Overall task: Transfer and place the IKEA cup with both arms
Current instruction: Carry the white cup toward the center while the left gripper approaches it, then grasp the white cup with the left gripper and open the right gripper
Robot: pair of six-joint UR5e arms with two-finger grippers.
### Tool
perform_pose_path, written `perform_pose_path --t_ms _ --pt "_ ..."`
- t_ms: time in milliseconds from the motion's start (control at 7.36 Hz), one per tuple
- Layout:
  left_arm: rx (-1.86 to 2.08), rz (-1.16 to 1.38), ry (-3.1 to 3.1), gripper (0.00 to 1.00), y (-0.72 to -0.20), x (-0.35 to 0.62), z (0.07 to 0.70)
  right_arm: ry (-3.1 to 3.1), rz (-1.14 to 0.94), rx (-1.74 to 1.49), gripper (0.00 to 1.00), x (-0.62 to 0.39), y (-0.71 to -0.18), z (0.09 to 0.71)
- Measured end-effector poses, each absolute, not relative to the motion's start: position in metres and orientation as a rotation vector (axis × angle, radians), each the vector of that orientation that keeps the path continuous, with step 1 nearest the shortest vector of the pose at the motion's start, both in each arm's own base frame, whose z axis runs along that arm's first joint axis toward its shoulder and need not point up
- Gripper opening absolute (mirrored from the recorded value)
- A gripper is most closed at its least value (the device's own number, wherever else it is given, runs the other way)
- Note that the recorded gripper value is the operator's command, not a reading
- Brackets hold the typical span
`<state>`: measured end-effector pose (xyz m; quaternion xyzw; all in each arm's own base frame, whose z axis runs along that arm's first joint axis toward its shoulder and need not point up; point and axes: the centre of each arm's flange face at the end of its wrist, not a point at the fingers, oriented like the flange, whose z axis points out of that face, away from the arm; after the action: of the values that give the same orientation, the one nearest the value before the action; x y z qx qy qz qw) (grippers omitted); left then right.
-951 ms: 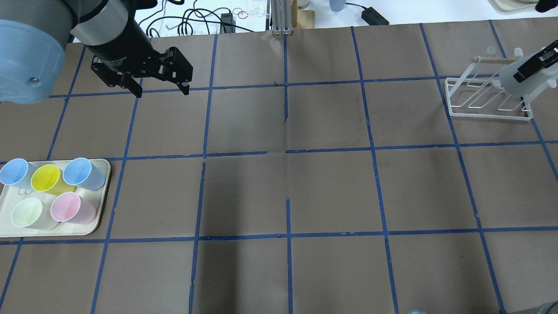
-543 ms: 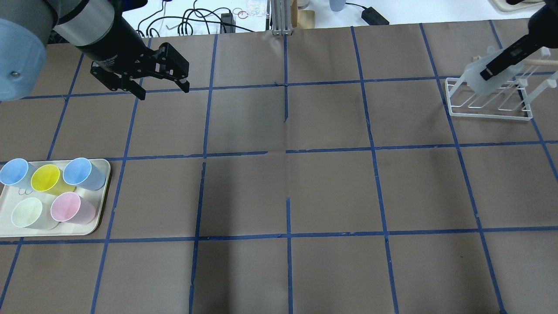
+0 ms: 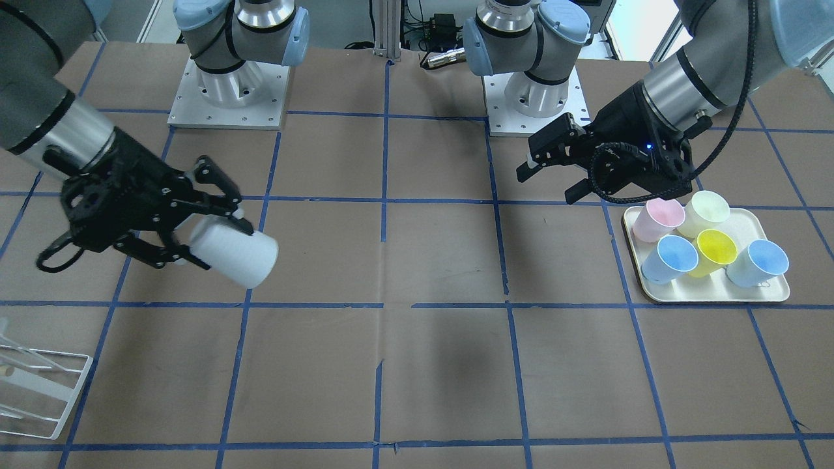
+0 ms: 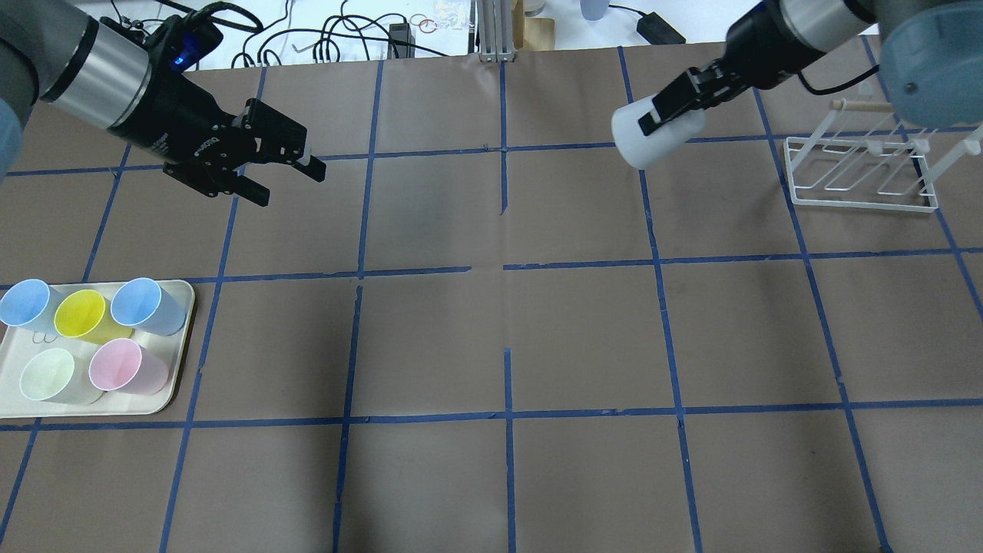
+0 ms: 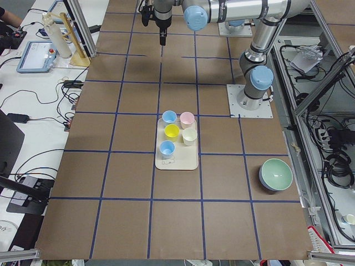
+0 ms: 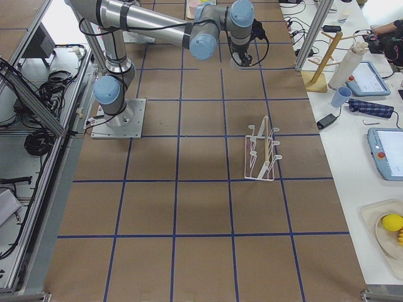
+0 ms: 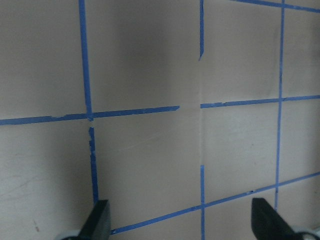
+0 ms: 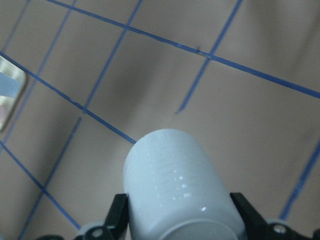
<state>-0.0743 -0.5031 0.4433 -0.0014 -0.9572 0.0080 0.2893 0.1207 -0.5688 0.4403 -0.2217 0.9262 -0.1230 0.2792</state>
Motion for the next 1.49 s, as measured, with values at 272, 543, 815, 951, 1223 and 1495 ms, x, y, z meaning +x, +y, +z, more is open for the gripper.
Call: perform_pose_path --t_ms 272,543,815,951,1223,1495 --pt "0.051 0.02 -2.347 1.0 -0.496 -0.085 0.422 2.212 -0.256 -0.371 0.22 0.164 -0.561 0.45" --pt "0.092 0.064 -2.145 1.0 -0.497 -0.097 0.425 1.917 -0.143 -0.157 0.19 0.182 -0.549 0.439" --pt "0.11 0.12 -1.981 1.0 -0.501 -0.106 0.441 1.741 -0.059 -0.026 0.18 0.192 -0.535 0.408" --pt "0.113 0.136 -1.925 1.0 -0.504 -0.109 0.448 1.69 -0.028 0.009 0.18 0.199 -0.53 0.401" --pt "0.098 0.156 -1.861 1.0 -0.509 -0.118 0.455 1.657 0.026 0.026 0.18 0.218 -0.522 0.398" --pt "0.053 0.163 -1.82 0.95 -0.506 -0.138 0.463 1.643 0.059 0.022 0.18 0.233 -0.517 0.4"
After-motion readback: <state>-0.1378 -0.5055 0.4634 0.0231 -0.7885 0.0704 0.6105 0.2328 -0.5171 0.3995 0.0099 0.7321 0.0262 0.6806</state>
